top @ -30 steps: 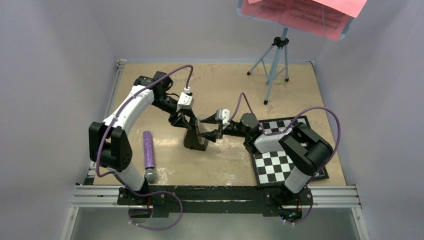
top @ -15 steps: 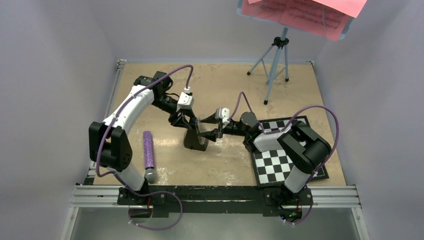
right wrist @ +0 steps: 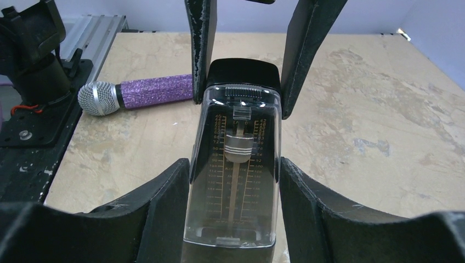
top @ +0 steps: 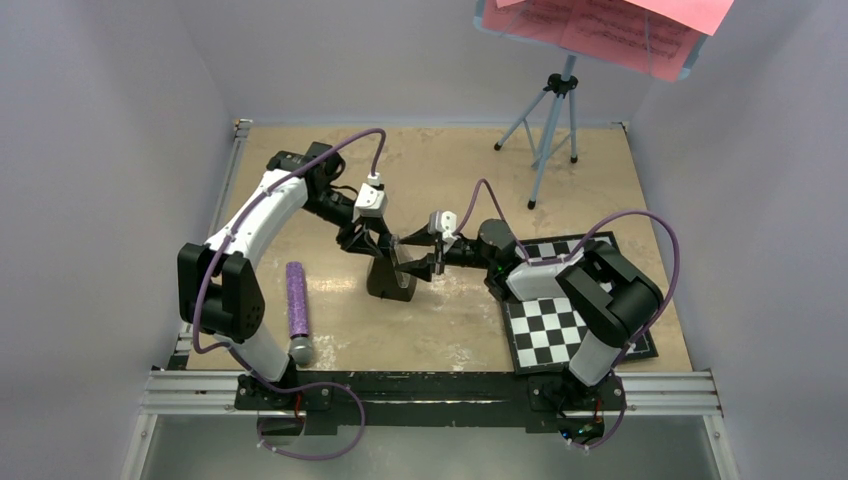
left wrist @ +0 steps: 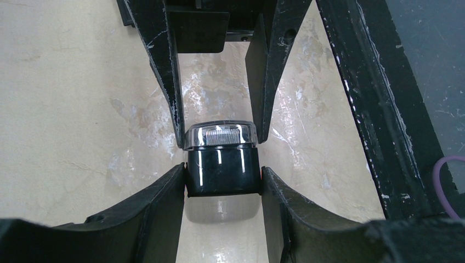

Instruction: Pack up the instrument practice props

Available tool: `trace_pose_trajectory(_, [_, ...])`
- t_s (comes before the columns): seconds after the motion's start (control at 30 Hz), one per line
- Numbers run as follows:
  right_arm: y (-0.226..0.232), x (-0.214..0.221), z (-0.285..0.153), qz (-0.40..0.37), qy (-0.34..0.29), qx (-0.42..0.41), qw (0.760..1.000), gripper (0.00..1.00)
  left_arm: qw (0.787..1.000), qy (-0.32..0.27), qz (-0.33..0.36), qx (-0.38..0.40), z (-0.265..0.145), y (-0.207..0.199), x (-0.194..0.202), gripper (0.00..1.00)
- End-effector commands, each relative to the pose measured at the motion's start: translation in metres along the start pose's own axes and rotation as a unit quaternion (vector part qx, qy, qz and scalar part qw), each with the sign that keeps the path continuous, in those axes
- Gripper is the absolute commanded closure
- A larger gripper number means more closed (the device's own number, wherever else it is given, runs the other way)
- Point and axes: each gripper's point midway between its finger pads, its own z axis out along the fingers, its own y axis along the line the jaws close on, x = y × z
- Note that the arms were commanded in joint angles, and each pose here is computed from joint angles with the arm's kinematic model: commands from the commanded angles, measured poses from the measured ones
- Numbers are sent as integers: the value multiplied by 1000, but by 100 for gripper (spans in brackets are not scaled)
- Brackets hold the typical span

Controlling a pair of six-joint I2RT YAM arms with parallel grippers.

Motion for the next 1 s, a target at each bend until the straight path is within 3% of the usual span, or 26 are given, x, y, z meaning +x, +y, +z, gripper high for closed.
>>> trace_pose_trajectory(0.0, [-9, 21, 7, 68, 44, 40, 996, 100, 995, 51, -76, 39, 13, -17, 35, 100])
trace_pose_trajectory(0.53, [-14, 42, 19, 50, 135, 61, 988, 100, 993, 1, -114, 41, 40, -18, 15, 100])
trace_pose_trajectory(0.8, [-9, 22, 10, 67, 143, 38, 987, 100, 993, 11, -118, 17, 32, -26, 21, 100])
trace_pose_trajectory(0.97, [-11, 17, 2, 63, 167, 23, 984, 100, 993, 15, -120, -9, 27, -22, 19, 84])
